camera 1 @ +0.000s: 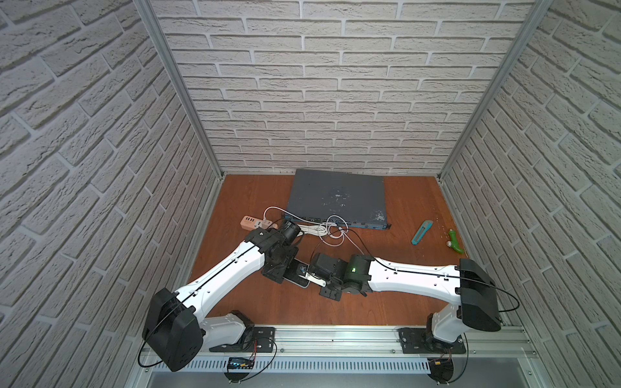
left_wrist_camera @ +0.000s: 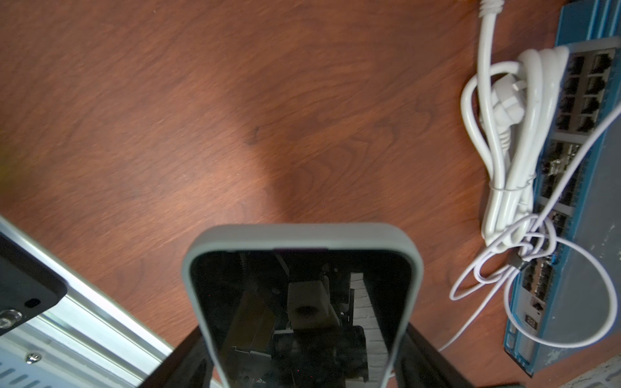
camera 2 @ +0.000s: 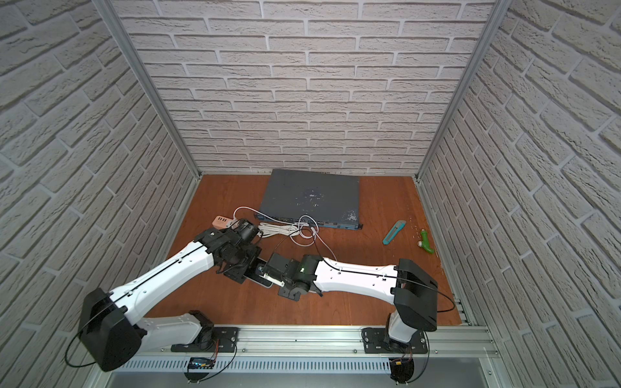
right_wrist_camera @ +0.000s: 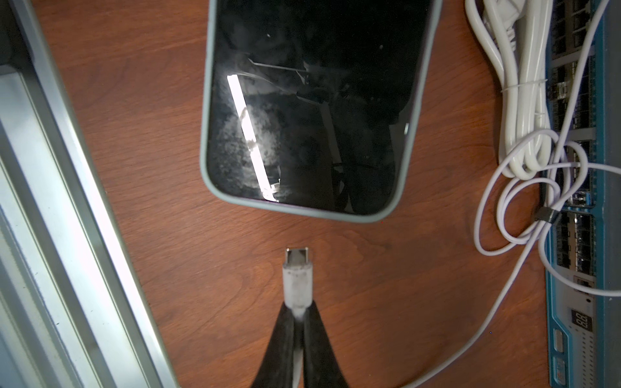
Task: Plug the charging cable into the phone
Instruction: Insert the charging cable into the phone.
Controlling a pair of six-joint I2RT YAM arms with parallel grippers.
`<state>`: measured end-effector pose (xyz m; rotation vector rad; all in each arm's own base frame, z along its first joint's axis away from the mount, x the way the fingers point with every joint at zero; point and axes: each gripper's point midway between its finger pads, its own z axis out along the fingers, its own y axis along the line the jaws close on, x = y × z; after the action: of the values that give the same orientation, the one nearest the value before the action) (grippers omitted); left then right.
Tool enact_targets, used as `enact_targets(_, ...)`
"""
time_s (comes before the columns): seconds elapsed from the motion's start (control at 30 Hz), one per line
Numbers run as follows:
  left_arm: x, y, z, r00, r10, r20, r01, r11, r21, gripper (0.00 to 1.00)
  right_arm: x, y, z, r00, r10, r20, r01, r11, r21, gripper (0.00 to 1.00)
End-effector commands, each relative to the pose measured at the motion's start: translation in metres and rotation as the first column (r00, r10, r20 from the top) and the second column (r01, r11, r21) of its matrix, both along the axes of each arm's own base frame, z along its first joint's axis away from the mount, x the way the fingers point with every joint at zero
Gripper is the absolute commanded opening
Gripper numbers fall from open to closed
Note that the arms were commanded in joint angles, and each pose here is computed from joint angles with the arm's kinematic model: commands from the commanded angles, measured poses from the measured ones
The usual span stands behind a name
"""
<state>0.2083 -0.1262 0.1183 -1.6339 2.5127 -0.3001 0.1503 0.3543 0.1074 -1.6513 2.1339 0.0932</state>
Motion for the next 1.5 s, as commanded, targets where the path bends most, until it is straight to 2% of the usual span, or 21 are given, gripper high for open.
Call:
enact_targets(0.0, 0.0, -0.002, 0.009, 1.0, 0.003, 0.025, -0.002, 1.0, -0.021, 0.0, -0.003, 0.007, -0.002, 1.0, 0.002, -0.018, -0.002, 1.0, 0.017, 0.03)
enact_targets(1.47, 0.001, -0.005, 0.007, 1.0, -0.007, 0.027, 0.008, 1.0, -0.022, 0.0, 0.003, 0.024, 0.005, 1.0, 0.006, -0.003, -0.006, 0.999, 0.044, 0.03)
